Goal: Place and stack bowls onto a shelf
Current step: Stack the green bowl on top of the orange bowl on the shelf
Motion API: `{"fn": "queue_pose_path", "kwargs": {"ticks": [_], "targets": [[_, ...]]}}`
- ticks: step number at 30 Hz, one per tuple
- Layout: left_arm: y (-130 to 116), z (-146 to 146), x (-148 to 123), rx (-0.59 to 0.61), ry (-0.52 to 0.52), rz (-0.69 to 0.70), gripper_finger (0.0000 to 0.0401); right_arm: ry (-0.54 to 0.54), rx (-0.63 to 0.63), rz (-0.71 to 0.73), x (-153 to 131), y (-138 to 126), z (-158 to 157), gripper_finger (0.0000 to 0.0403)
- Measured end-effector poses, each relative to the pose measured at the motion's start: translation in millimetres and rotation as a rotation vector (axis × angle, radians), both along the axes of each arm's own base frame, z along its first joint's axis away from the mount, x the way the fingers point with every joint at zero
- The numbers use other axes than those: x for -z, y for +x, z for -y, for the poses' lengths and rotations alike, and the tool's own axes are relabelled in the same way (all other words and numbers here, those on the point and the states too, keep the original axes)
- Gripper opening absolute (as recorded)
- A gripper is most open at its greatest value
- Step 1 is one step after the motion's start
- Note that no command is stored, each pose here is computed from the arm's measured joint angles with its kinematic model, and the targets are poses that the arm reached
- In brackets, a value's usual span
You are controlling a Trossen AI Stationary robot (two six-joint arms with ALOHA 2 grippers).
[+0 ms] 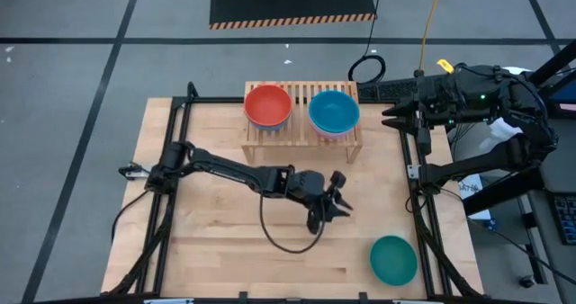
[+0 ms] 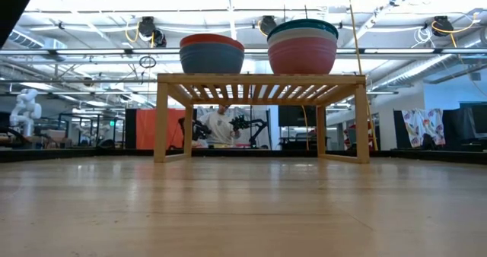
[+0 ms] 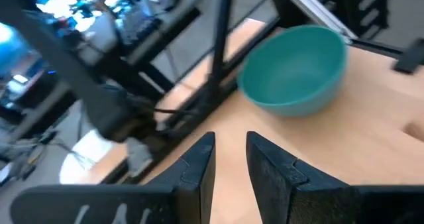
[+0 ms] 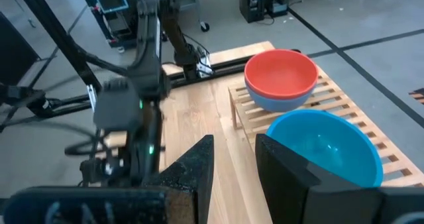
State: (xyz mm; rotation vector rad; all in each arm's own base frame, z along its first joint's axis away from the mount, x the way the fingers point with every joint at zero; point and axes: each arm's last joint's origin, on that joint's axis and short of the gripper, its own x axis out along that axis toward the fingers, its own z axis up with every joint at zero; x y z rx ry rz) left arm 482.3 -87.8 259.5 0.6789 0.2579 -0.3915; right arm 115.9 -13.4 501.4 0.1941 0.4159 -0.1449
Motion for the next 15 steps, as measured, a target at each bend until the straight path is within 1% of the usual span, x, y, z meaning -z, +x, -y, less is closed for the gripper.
{"fn": "queue_pose_path", "kwargs": {"ticks": [6,9,13,15], "targets": [[7.1,20.0,34.8,0.062,0.050,-0.049,0.0093,0.001,-0.003,-0.002,0.2,-0.1,-0.1,0.0106],[10.3,28.8,45.4,0.083,0.049,-0.035,0.0093,0.000,-0.004,-0.002,0.1,-0.1,-0.1,0.0106],[19.8,40.0,51.0,0.112,0.047,-0.034,0.0092,0.006,-0.005,-0.002,0.2,0.0,-0.2,0.0106],[26.5,44.3,49.6,0.118,0.055,-0.053,0.0092,0.037,-0.023,-0.006,0.8,0.1,-1.0,0.0106]]}}
